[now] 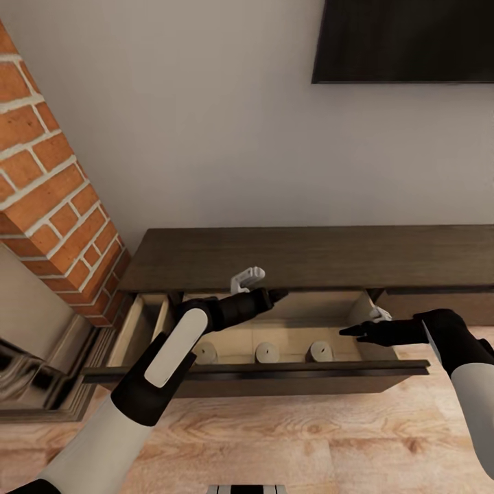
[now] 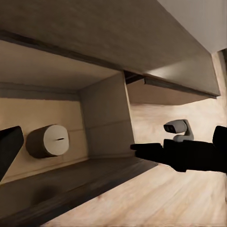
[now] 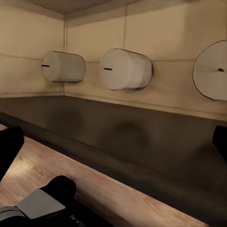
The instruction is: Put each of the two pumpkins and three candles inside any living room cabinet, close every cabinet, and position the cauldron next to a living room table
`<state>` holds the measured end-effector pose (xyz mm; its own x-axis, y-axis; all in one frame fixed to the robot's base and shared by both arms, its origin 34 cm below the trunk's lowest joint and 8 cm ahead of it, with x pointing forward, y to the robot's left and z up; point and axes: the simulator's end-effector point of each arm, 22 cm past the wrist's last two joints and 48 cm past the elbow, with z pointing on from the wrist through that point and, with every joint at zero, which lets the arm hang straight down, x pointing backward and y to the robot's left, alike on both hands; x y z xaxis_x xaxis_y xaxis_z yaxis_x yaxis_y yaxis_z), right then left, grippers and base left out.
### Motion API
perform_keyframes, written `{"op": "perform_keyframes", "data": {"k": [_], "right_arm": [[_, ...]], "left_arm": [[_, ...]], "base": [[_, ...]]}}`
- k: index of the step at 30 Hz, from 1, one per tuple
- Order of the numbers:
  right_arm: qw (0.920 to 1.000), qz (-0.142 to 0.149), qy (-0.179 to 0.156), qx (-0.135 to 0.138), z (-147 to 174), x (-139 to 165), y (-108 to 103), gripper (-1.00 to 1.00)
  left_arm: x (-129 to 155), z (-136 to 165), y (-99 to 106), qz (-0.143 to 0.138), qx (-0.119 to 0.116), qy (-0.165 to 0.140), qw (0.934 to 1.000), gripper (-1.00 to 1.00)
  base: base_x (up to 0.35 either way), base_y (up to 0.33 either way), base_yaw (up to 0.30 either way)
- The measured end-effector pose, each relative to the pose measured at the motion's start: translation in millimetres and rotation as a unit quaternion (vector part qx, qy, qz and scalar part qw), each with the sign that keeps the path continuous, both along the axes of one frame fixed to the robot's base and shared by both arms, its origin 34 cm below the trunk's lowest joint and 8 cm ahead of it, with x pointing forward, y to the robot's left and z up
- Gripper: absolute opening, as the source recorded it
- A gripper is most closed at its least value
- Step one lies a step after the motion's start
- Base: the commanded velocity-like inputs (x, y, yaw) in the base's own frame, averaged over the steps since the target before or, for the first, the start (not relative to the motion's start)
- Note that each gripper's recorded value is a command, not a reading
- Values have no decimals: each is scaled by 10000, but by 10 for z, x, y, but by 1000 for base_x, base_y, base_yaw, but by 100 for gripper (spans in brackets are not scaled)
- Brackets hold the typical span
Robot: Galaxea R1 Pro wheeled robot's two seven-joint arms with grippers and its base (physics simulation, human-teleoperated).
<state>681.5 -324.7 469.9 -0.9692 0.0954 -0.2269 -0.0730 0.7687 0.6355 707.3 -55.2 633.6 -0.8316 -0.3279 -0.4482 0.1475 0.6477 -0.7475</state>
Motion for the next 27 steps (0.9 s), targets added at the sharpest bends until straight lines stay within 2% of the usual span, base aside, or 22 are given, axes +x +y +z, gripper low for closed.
{"op": "perform_keyframes", "data": {"k": [5, 10, 15, 20, 24, 27], "right_arm": [[9999, -67, 112, -50, 114, -6, -95, 100], [9996, 101, 252, -40, -93, -159, 95, 100], [9999, -81, 84, -69, 116, 25, -104, 100], [9996, -253, -127, -21, 386, 220, -268, 100], [9993, -286, -226, 42, 541, 317, -289, 100], [9996, -241, -145, 40, 528, 262, -272, 100]], "left_arm": [[-189, -7, -119, -386, 147, 110, 9991, 100], [-366, -188, -237, -423, 44, 398, 9983, 100], [-427, -326, -145, -389, 166, 492, 9979, 100], [-483, -384, -69, -373, 205, 565, 9975, 100], [-455, -365, -17, -355, 189, 580, 9975, 100], [-473, -417, 35, -374, 233, 633, 9970, 100]], "base": [[0, 0, 0], [0, 0, 0], [-44, -7, 0], [-275, -11, 0], [-329, 0, 0], [-205, 0, 0]]}}
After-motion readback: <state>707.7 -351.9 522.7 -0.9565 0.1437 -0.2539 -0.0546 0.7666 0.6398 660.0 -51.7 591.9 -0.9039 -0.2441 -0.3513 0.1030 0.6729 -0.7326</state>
